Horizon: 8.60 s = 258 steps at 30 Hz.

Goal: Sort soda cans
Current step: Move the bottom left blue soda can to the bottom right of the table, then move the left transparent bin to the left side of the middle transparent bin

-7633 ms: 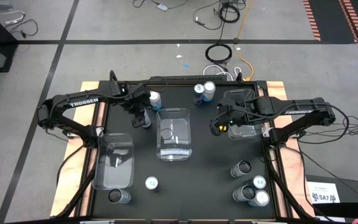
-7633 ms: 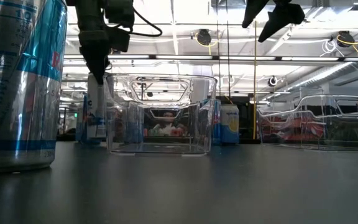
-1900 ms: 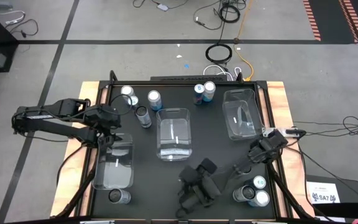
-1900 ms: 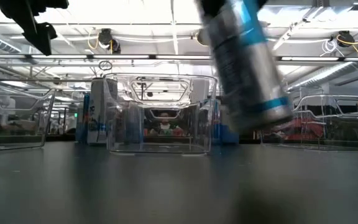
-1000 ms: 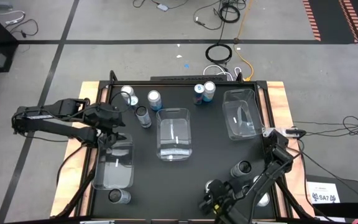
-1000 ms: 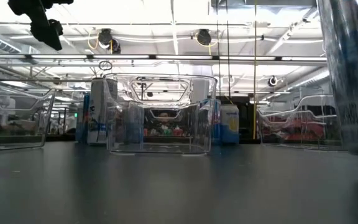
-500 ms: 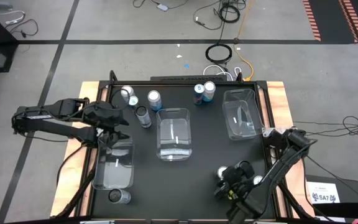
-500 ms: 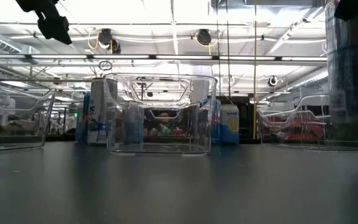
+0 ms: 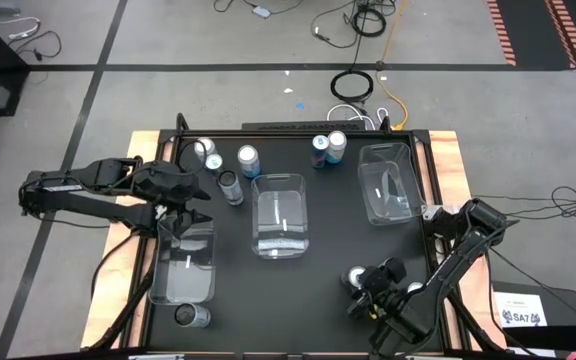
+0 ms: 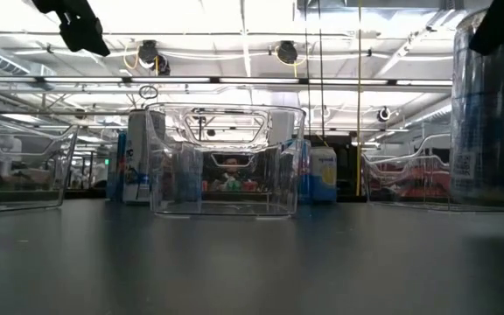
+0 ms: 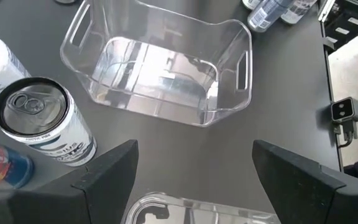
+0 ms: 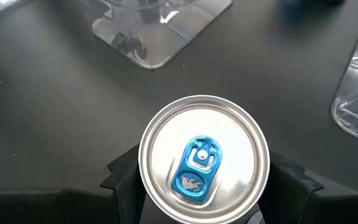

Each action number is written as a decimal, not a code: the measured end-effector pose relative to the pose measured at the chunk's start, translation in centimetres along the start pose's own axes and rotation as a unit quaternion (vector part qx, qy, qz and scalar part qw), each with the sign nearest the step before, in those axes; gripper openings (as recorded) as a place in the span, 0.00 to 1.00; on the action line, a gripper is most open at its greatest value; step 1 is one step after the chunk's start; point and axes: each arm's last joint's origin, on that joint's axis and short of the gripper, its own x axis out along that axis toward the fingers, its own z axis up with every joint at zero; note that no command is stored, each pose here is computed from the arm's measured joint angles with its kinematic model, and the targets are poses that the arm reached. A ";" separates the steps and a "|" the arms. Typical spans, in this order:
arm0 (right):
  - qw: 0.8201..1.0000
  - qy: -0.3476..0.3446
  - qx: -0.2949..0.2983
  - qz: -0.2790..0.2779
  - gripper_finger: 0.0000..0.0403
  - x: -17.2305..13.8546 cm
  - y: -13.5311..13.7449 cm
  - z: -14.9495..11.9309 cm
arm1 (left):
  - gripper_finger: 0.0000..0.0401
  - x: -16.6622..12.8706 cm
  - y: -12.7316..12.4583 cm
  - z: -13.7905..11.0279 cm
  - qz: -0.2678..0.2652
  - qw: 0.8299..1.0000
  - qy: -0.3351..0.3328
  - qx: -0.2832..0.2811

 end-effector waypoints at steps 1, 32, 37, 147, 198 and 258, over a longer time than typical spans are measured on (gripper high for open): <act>1.000 0.001 -0.001 0.004 0.57 0.1 0.1 -0.1 | 0.81 0.0 0.0 0.0 0.000 1.000 0.000 0.000; 0.997 0.037 -0.045 0.047 0.57 0.0 1.4 0.0 | 0.81 0.0 0.0 0.0 0.001 1.000 0.002 0.000; 0.997 0.036 -0.050 0.052 0.57 -0.4 1.5 0.4 | 0.81 0.0 0.0 -0.1 0.000 1.000 0.004 0.001; 0.985 -0.032 -0.025 0.169 0.80 -4.1 5.4 12.7 | 0.81 -0.1 0.4 -1.1 0.037 0.989 0.050 -0.134; 0.993 0.029 0.035 0.105 0.80 0.9 3.9 17.1 | 0.61 5.8 2.1 -5.9 0.157 0.932 0.315 0.085; 0.990 0.048 -0.047 0.120 0.80 0.4 4.1 16.3 | 0.01 19.6 3.3 5.7 0.164 0.921 0.328 0.134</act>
